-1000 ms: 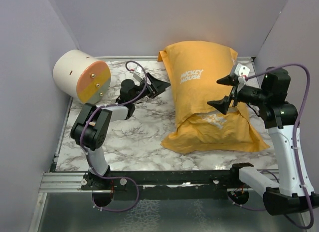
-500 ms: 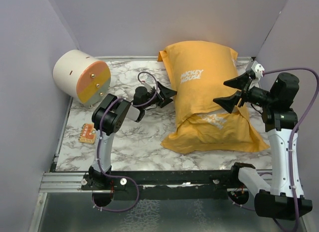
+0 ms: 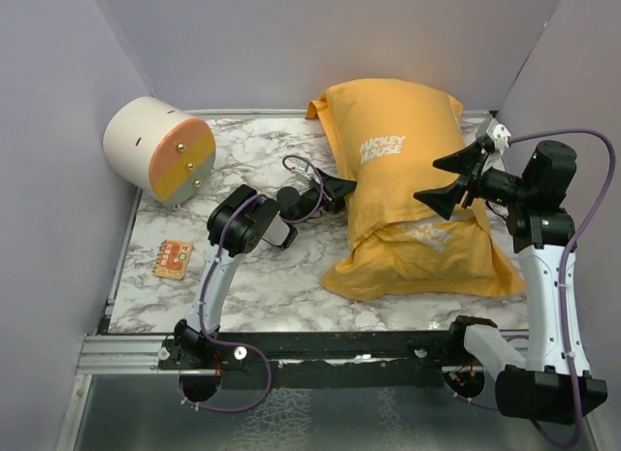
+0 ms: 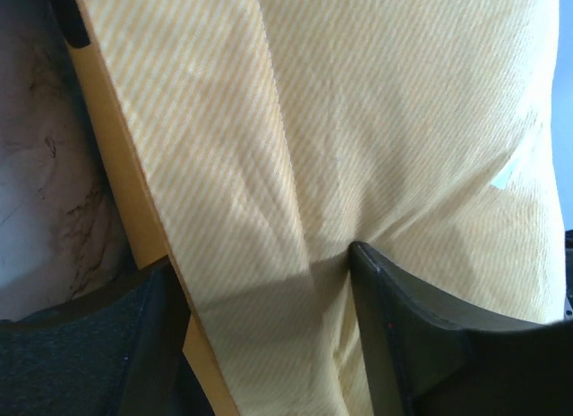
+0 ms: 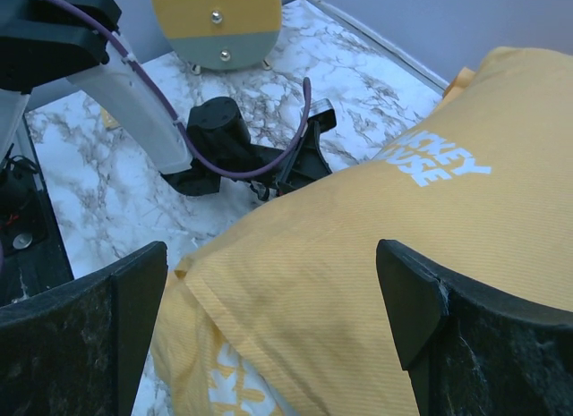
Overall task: Put the pillow into the pillowcase
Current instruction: Turn over the pillow at the center of the board.
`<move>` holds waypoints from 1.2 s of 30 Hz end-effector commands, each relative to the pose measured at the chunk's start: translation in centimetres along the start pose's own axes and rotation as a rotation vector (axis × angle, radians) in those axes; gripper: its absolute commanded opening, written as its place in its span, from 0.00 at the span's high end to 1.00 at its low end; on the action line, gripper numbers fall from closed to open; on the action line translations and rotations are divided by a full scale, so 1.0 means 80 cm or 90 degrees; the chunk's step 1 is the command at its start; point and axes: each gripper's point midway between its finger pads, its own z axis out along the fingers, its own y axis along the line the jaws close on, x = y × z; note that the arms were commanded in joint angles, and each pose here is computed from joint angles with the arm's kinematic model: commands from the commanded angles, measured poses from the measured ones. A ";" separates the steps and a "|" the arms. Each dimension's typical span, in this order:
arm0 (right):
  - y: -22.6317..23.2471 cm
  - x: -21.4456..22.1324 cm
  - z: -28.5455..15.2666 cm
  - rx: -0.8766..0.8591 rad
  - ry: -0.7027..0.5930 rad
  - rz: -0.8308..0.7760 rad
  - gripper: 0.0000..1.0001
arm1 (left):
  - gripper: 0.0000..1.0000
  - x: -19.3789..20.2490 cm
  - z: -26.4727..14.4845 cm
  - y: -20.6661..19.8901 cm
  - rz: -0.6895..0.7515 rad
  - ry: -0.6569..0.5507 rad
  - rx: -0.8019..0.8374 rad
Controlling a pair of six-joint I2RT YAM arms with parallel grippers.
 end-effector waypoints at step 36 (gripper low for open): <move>-0.093 -0.013 0.000 0.130 0.076 0.029 0.06 | 1.00 -0.025 0.033 -0.470 0.639 -0.066 0.074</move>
